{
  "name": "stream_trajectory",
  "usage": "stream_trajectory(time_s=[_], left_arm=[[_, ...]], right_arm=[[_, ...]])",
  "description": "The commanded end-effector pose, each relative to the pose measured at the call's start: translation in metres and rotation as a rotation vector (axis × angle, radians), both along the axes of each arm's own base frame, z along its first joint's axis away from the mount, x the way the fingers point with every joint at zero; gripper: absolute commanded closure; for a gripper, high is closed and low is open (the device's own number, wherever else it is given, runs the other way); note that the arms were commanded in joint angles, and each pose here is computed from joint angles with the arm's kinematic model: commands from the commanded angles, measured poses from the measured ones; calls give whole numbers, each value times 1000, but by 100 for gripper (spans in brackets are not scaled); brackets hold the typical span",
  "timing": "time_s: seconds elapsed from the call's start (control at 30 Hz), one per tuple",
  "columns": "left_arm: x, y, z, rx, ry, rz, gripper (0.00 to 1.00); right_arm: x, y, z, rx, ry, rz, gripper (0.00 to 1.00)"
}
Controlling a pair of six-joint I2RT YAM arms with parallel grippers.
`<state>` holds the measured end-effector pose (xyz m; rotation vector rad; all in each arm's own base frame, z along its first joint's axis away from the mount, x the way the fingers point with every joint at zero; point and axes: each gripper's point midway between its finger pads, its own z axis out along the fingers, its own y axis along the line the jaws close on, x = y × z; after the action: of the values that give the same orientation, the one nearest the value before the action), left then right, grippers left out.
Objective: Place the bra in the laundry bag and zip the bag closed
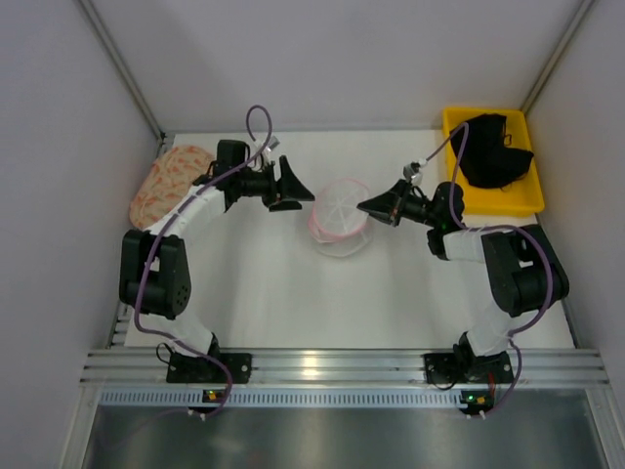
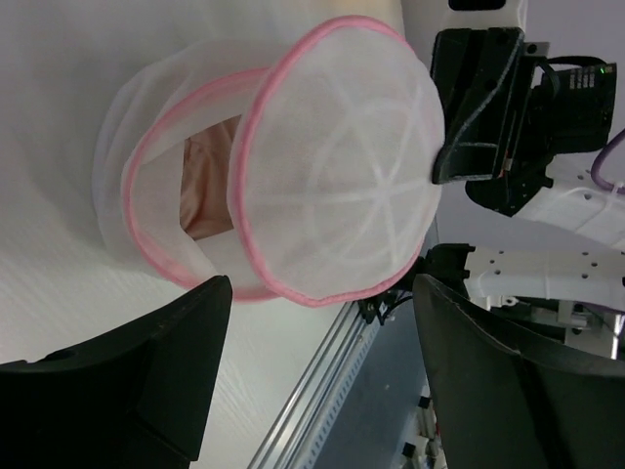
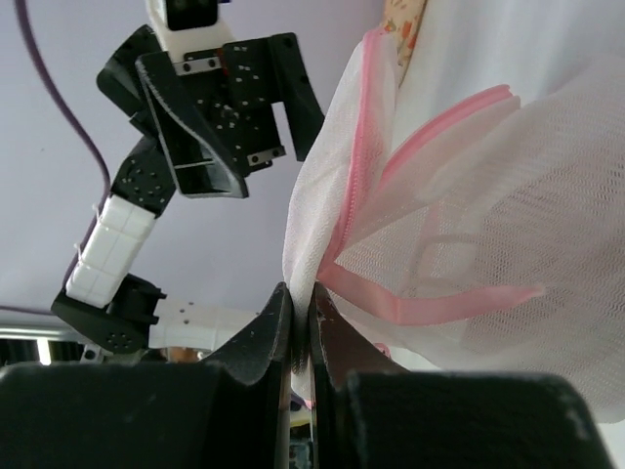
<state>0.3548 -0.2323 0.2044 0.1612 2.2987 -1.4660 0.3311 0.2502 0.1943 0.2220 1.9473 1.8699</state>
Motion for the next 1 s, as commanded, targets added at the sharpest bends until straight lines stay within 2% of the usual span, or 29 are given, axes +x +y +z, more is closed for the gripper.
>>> stream_trajectory(time_s=[0.0,0.2,0.27,0.3,0.37,0.47,0.5,0.6,0.63,0.7,0.73,0.77,0.8,0.83,0.9,0.93,0.97], left_arm=[[12,-8,-8,-63,60,31,19],[18,-27,-30,-129,152,54,16],[15,-28,-35,-170,216,76,15],[21,-31,-28,-209,160,71,15],[16,-34,-28,-271,227,82,16],[12,-45,-12,-370,217,35,23],[10,-47,-8,-403,179,17,28],[6,-51,-2,-463,230,12,38],[6,-51,1,-475,223,9,46],[5,-50,-1,-473,237,-10,63],[3,-48,1,-485,237,-19,72],[0,-47,2,-489,245,-32,92],[-2,-45,1,-490,253,-36,96],[-2,-41,-2,-488,270,-30,100],[-7,-36,-2,-491,269,-62,100],[-10,-34,-1,-507,304,-61,100],[-12,-32,3,-524,276,-72,100]], right_arm=[[-2,6,30,42,-135,31,100],[-4,7,24,40,-121,45,100],[-5,8,24,40,-127,54,100],[-6,8,24,38,-127,56,100],[-7,9,19,26,-120,60,100],[-5,10,15,-1,-127,69,100],[-6,11,9,-18,-107,82,100],[-5,14,6,-52,-138,95,100],[-4,16,0,-74,-103,102,100],[-4,16,-3,-110,-140,112,93],[-3,16,-4,-126,-126,118,84],[-2,15,-5,-147,-154,123,77],[-2,13,-5,-163,-156,128,70],[3,10,0,-176,-179,123,56],[4,3,-6,-238,-187,132,44],[12,-4,0,-260,-214,117,34],[10,-10,-11,-313,-213,129,30]])
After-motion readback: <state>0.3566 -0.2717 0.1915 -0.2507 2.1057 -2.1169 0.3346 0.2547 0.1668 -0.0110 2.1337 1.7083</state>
